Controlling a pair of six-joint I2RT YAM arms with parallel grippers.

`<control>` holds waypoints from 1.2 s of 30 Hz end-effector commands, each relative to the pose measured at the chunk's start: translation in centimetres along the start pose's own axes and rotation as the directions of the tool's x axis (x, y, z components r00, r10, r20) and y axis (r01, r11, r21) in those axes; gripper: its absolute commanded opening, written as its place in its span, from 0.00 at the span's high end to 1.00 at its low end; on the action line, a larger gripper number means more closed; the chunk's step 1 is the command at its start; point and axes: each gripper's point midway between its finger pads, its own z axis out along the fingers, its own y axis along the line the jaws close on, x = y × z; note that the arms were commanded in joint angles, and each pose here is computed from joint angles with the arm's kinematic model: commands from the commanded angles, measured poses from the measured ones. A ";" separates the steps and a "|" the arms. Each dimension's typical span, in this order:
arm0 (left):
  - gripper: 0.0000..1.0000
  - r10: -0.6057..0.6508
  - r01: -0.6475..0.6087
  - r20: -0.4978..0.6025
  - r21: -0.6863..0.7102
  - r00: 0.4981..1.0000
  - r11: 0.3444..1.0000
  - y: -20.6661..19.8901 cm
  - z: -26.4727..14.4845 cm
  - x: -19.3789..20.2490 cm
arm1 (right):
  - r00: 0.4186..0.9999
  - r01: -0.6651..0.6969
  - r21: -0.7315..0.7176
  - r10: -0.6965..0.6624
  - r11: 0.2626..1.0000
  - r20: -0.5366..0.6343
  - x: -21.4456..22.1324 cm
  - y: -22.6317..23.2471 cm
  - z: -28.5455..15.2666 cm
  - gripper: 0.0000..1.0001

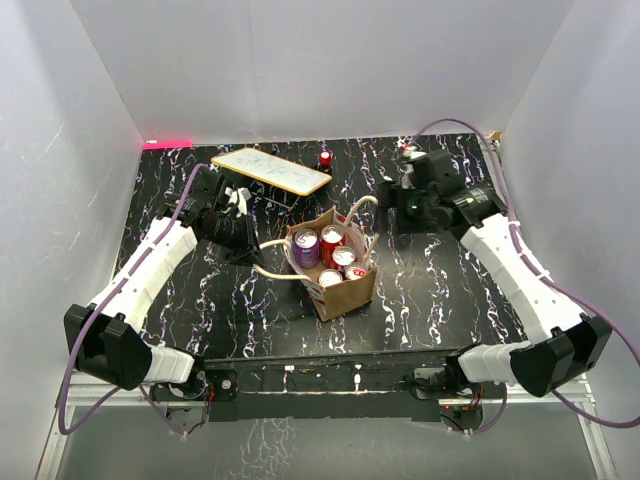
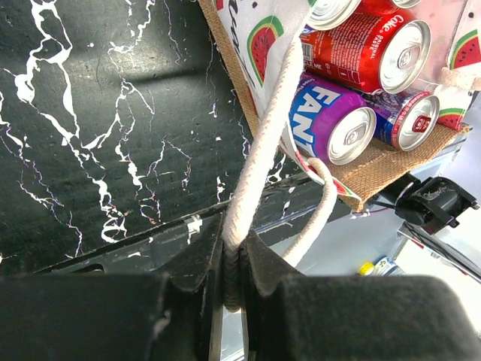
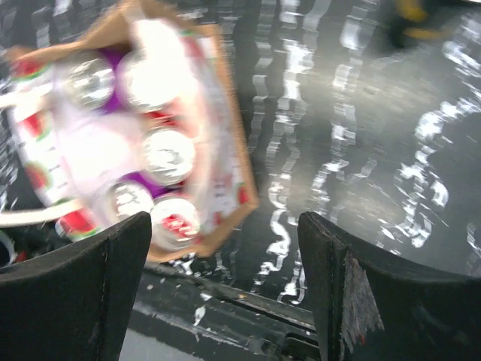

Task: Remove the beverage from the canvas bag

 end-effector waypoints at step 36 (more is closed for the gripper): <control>1.00 -0.037 0.037 -0.001 0.017 0.999 0.999 -0.2 -0.1 0.1 | 0.866 0.458 0.062 -0.430 0.887 -0.254 4.7 8.7 12.4 0.17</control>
